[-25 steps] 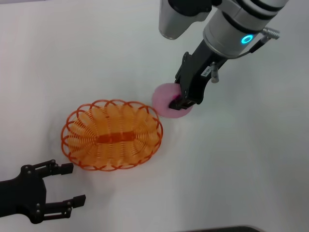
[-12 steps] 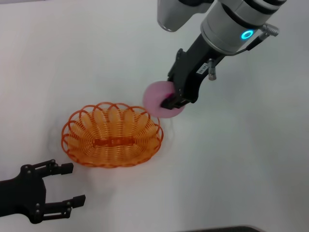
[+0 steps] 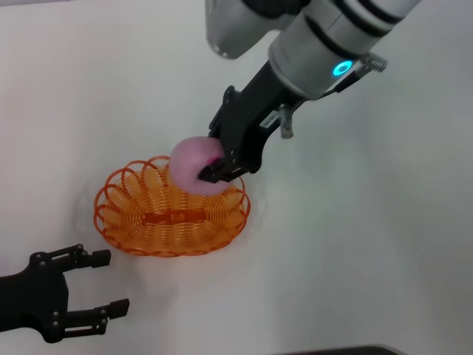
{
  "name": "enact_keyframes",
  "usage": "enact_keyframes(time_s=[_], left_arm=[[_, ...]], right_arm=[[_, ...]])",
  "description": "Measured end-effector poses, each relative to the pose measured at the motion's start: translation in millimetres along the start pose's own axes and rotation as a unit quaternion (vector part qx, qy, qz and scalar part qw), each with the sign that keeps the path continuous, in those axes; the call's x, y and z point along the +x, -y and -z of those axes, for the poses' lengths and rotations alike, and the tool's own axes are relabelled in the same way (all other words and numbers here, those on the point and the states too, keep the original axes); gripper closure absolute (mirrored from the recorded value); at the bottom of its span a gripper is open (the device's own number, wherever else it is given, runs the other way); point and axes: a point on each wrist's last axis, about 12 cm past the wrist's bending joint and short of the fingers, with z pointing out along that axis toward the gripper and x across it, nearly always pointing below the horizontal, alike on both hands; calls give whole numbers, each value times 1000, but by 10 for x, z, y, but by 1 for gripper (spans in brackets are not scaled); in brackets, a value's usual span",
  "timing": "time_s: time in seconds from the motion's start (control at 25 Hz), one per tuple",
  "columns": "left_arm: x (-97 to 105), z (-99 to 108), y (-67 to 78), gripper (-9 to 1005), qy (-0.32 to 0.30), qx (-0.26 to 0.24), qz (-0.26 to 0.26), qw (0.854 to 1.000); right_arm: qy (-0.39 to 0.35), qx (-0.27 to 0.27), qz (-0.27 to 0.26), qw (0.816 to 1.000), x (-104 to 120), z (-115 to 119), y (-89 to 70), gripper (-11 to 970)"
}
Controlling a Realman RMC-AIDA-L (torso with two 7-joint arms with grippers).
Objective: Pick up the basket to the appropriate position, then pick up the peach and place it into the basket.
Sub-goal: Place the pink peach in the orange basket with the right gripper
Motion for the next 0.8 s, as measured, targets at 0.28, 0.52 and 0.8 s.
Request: enact_keyframes(time_s=[0.28, 0.52, 0.8], left_arm=[[-13, -3, 2, 170, 2, 4, -1, 1000], [-12, -2, 5, 171, 3, 5, -1, 1000], [-8, 0, 9, 170, 3, 5, 0, 1000]], right_arm=[[4, -7, 5, 1000, -7, -170, -22, 504], [7, -4, 5, 1000, 9, -201, -16, 297], [34, -7, 3, 999, 54, -208, -29, 91]])
